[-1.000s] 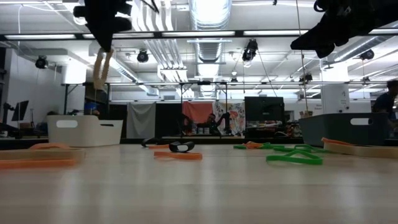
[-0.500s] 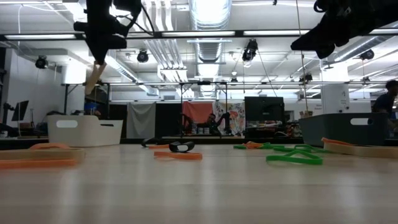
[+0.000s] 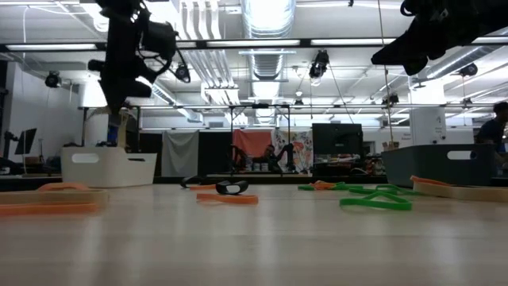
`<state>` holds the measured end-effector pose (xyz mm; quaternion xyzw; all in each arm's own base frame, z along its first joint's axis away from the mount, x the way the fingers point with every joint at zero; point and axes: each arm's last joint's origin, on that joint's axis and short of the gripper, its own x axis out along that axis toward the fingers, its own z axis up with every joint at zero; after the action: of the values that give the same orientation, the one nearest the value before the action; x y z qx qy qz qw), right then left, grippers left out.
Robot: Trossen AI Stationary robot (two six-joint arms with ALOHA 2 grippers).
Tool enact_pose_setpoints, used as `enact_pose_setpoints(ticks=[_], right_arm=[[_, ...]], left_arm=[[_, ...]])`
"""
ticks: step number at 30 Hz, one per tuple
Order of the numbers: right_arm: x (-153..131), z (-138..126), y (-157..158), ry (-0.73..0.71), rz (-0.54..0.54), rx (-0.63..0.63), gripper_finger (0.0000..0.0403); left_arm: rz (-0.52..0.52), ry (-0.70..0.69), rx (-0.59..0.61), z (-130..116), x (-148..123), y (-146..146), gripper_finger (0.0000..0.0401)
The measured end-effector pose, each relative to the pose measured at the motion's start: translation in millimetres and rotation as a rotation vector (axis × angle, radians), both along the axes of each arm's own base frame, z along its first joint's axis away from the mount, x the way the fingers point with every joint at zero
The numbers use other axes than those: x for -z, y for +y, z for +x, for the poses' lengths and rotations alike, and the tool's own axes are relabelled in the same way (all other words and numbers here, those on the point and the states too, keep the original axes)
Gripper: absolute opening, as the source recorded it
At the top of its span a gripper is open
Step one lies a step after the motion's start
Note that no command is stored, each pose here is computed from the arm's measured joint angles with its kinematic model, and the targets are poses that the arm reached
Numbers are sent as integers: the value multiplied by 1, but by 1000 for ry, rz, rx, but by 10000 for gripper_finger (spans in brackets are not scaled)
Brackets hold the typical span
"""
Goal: Sort rubber bands into baskets
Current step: Put the brown rubber band into the white bin
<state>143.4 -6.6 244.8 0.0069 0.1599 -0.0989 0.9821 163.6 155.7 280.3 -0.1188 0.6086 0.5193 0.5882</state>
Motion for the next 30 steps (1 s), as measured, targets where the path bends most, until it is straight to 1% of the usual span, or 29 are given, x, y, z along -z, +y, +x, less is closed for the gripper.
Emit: enact_pose_setpoints(ticks=[4, 8, 13, 20, 30], right_arm=[[0, 0, 0, 0, -1, 0, 36], [0, 0, 0, 0, -1, 0, 36], [0, 0, 0, 1, -2, -1, 36], [0, 0, 0, 0, -2, -1, 36], [2, 0, 0, 6, -2, 0, 36]], left_arm=[[-11, -11, 7, -1, 16, 3, 0], [-11, -13, 10, -2, 26, 6, 0], [7, -9, 4, -5, 27, 10, 0], [74, -58, 6, -5, 25, 24, 0], [78, -58, -49, -15, 25, 33, 0]])
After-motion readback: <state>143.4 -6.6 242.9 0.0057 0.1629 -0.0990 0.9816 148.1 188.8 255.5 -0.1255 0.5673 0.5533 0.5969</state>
